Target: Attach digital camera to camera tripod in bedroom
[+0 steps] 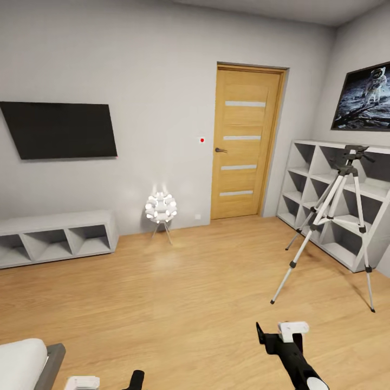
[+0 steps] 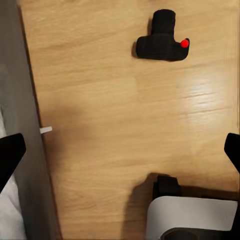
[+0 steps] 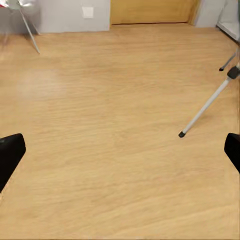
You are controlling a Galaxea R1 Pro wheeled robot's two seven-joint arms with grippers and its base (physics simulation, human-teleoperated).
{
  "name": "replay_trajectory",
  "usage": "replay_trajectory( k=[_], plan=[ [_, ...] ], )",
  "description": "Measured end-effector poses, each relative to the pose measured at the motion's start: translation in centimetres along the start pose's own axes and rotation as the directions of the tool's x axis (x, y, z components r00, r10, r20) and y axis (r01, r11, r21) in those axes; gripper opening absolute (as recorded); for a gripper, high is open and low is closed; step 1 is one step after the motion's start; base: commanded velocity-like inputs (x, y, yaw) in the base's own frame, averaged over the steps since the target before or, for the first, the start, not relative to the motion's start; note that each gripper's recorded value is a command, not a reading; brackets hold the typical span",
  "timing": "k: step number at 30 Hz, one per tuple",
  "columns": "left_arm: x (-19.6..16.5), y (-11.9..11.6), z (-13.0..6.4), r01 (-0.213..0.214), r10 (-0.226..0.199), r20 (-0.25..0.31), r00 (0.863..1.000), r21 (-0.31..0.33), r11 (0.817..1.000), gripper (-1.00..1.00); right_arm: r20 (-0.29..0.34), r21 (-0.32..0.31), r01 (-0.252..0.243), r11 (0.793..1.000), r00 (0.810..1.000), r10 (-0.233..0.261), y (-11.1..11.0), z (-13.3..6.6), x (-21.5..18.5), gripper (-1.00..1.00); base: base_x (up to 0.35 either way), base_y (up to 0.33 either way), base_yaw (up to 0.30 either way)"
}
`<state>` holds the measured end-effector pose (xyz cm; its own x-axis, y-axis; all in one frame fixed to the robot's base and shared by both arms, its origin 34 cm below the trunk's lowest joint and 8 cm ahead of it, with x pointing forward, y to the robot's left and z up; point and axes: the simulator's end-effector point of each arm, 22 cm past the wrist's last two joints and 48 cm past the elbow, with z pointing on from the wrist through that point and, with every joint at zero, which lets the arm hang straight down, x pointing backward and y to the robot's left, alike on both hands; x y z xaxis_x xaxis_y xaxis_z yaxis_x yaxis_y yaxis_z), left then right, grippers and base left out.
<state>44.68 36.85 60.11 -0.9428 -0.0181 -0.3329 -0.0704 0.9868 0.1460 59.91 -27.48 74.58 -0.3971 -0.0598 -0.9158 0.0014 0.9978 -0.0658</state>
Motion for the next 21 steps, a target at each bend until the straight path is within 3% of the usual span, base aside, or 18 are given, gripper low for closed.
replay_trajectory(
  k=[3, 5, 14, 21],
  plan=[
    [-1.8, 0.5, -0.7, 0.015, -0.015, 0.011, 1.0, -0.003, 1.0, 1.0, 0.031, 0.0, -0.001, 1.0, 1.0, 0.001, 0.0, -0.1, -1.6, 1.0, 0.0, 0.0, 0.0],
    [-5.0, 1.3, -1.5, 0.037, -0.036, 0.033, 0.999, -0.008, 0.999, 1.0, 0.057, 0.0, -0.002, 1.0, 0.998, 0.002, 0.0, -0.2, -2.9, 1.0, 0.0, 0.0, 0.0],
    [-13.0, 2.3, -3.3, 0.074, -0.074, 0.112, 0.991, -0.001, 0.997, 1.0, 0.086, 0.04, -0.007, 0.999, 0.996, 0.004, -0.8, 0.1, -4.8, 1.0, 0.0, 0.0, 0.0],
    [-16.6, 1.7, -4.8, 0.076, -0.082, 0.176, 0.981, 0.039, 0.996, 1.0, 0.065, 0.104, -0.012, 0.995, 0.998, 0.005, -2.4, 3.5, -9.0, 1.0, 0.0, 0.0, 0.0]
  ],
)
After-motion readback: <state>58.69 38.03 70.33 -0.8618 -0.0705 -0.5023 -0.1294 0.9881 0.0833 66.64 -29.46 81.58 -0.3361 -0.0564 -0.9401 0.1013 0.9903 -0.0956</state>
